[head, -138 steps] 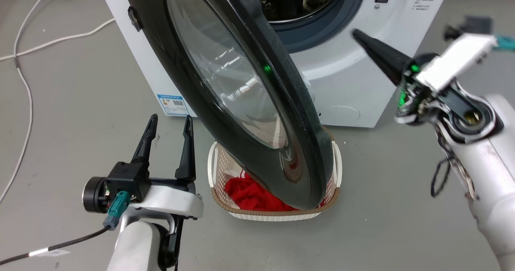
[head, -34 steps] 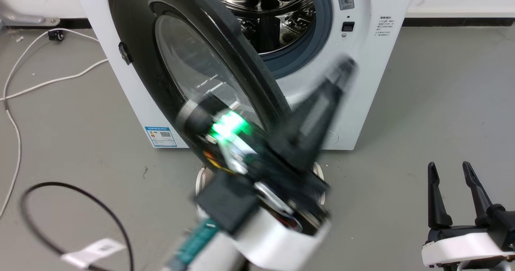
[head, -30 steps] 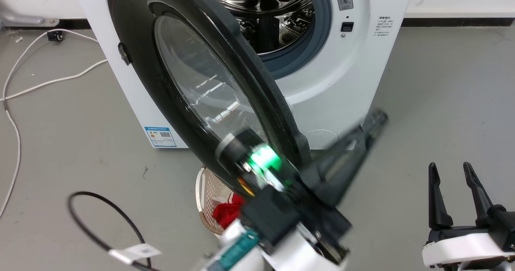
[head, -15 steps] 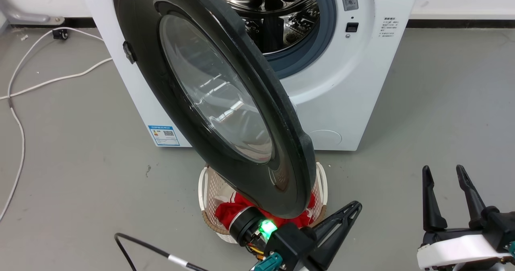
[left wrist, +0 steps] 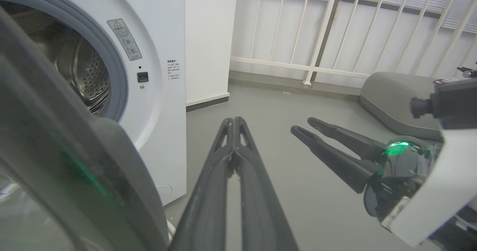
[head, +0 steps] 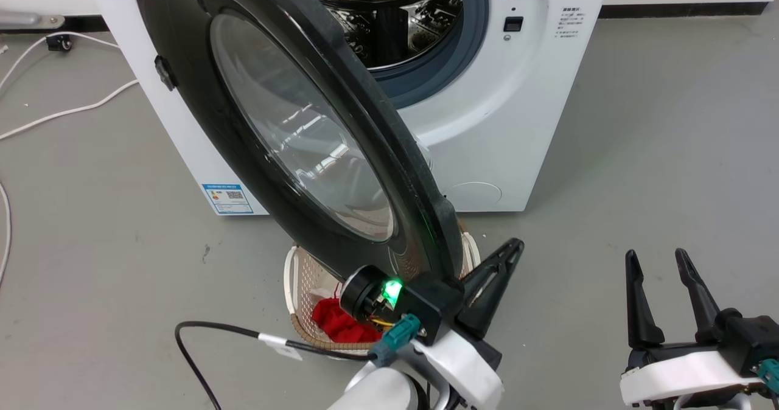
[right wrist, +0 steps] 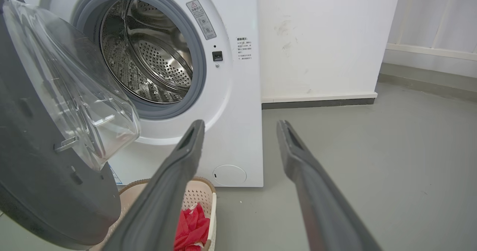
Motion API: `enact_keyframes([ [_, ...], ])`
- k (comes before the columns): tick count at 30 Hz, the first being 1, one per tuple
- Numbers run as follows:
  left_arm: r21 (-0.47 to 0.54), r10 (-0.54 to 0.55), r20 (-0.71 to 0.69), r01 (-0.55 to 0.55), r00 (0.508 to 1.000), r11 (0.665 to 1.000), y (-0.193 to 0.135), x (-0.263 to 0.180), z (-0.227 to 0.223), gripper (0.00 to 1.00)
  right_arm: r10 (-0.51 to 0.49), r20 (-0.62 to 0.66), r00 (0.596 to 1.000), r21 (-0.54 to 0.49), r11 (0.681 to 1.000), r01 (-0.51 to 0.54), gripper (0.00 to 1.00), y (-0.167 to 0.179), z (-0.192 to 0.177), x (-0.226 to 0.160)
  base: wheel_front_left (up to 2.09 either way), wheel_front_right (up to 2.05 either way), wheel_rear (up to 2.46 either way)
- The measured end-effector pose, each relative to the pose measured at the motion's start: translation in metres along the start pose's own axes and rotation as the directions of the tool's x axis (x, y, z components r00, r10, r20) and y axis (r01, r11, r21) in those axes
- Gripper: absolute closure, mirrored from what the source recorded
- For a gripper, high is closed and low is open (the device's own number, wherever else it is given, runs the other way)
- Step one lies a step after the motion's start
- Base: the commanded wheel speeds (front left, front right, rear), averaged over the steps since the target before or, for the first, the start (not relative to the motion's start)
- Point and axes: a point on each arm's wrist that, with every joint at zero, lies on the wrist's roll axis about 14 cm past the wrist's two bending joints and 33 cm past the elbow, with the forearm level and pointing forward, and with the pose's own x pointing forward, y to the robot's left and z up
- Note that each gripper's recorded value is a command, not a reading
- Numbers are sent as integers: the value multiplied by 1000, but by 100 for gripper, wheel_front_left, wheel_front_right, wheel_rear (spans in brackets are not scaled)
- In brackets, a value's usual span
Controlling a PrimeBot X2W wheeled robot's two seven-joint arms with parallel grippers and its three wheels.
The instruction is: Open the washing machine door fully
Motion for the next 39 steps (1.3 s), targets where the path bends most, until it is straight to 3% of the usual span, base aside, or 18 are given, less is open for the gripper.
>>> enact_keyframes([
  [17,-38,81,-50,-83,995,996,22,16,-19,100,7,-21,1000,25,1000,-7,0,4,-8,3,0,0,0],
  [39,-27,192,-80,-194,978,981,42,0,-36,100,31,-26,999,43,999,-30,0,12,-9,3,0,0,0],
])
